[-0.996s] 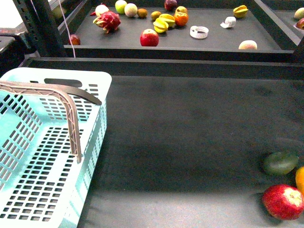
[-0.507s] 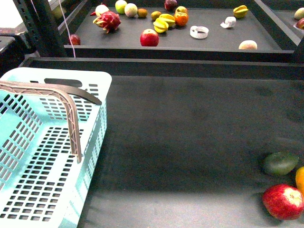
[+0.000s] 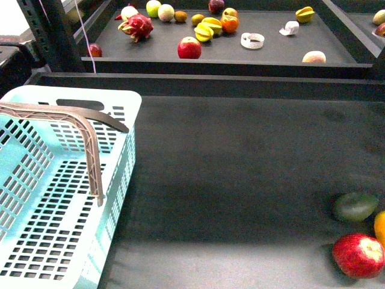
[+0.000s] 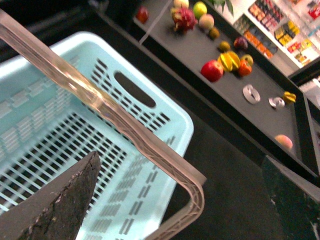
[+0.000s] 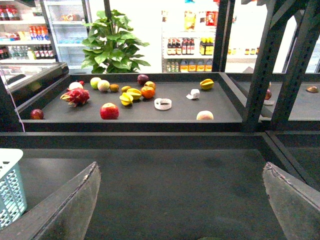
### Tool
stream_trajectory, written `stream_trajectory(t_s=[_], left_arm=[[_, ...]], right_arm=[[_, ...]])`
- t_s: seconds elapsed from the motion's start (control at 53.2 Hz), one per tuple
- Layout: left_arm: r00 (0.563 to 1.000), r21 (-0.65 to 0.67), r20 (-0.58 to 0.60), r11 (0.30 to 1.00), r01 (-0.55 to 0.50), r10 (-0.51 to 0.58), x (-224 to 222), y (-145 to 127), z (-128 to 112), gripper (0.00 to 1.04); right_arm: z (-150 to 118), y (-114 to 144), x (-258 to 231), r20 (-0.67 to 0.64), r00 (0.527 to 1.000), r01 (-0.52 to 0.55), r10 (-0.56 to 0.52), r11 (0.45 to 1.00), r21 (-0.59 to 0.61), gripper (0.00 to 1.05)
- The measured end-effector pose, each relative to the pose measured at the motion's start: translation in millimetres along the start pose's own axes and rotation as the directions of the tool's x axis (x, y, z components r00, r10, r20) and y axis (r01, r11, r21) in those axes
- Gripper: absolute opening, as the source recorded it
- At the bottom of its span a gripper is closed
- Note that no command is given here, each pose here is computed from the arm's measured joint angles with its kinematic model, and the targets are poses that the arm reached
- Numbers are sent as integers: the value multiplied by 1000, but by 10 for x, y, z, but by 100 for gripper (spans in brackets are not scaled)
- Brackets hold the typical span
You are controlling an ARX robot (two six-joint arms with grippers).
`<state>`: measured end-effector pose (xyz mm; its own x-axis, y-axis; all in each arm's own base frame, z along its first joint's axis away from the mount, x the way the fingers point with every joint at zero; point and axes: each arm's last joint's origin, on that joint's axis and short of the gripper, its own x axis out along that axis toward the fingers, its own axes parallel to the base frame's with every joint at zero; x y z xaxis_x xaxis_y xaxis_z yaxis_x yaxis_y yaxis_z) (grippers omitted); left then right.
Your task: Pick mango with right arm and hold basket with left
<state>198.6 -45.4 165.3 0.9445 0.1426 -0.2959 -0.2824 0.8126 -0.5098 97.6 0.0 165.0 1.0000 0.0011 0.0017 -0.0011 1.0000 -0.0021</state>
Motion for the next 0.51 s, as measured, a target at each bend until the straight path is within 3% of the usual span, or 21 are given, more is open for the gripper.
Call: stream_trajectory(t_s=[0.225, 0.507], left_arm=[[979, -127, -196, 988, -84, 58, 707, -178, -310, 96], [963, -229, -234, 955, -188, 134, 1092, -108, -372, 96]], right_arm=[[0, 0, 0, 0, 1000, 0, 0, 1000, 0, 97], [0, 0, 0, 0, 1000, 0, 0, 1000, 0, 97]])
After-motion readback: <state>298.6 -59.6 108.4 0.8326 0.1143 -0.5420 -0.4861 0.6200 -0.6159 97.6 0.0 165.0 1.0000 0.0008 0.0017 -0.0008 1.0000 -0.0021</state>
